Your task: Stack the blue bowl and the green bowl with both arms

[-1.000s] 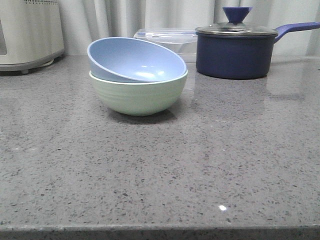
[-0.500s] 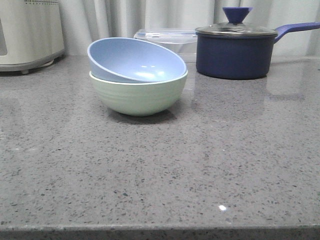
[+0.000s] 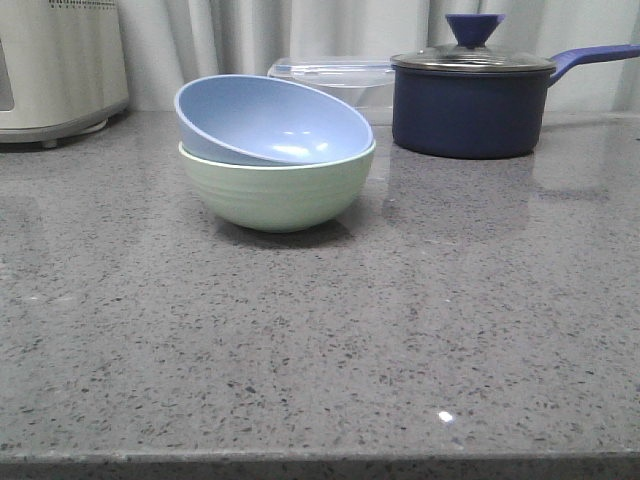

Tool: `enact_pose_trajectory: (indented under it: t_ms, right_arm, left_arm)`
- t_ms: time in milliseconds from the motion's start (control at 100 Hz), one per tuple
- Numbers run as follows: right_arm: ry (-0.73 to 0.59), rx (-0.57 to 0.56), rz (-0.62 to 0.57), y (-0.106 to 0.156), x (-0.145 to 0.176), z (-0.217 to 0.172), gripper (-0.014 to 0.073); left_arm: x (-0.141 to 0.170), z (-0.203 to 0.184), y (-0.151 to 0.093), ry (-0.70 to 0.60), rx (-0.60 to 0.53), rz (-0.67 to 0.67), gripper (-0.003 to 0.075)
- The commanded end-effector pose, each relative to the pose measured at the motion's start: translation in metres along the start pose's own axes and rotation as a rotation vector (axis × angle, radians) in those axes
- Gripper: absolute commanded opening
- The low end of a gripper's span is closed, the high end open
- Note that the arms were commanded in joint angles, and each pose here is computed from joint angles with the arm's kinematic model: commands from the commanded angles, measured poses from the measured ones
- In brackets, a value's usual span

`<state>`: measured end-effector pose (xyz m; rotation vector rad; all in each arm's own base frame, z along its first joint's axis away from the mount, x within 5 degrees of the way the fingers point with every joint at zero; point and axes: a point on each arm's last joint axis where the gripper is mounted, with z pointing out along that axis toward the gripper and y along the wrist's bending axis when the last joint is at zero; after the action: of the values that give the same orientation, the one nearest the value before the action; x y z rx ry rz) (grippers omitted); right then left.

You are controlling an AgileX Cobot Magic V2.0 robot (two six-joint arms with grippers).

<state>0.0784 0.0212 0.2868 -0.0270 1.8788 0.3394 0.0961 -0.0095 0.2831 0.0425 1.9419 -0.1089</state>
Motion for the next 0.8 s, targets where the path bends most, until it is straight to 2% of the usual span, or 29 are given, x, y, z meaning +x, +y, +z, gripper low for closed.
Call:
enact_pose_trajectory:
  t_ms: [0, 360, 550, 790]
  right_arm:
    - [-0.101, -0.001, -0.014, 0.002, -0.015, -0.003, -0.0072]
    - [-0.101, -0.001, -0.014, 0.002, -0.015, -0.003, -0.0072]
    - [-0.101, -0.001, -0.014, 0.002, -0.015, -0.003, -0.0072]
    - [-0.101, -0.001, -0.014, 0.002, -0.015, -0.003, -0.0072]
  left_arm:
    - [-0.016, -0.003, 0.000, -0.109, -0.003, -0.003, -0.0020]
    - [-0.016, -0.003, 0.000, -0.109, -0.003, -0.003, -0.0020]
    - [-0.006, -0.004, 0.000, -0.103, -0.003, -0.003, -0.0020]
    - [0.019, -0.012, 0.002, -0.258, -0.010, -0.003, -0.0020]
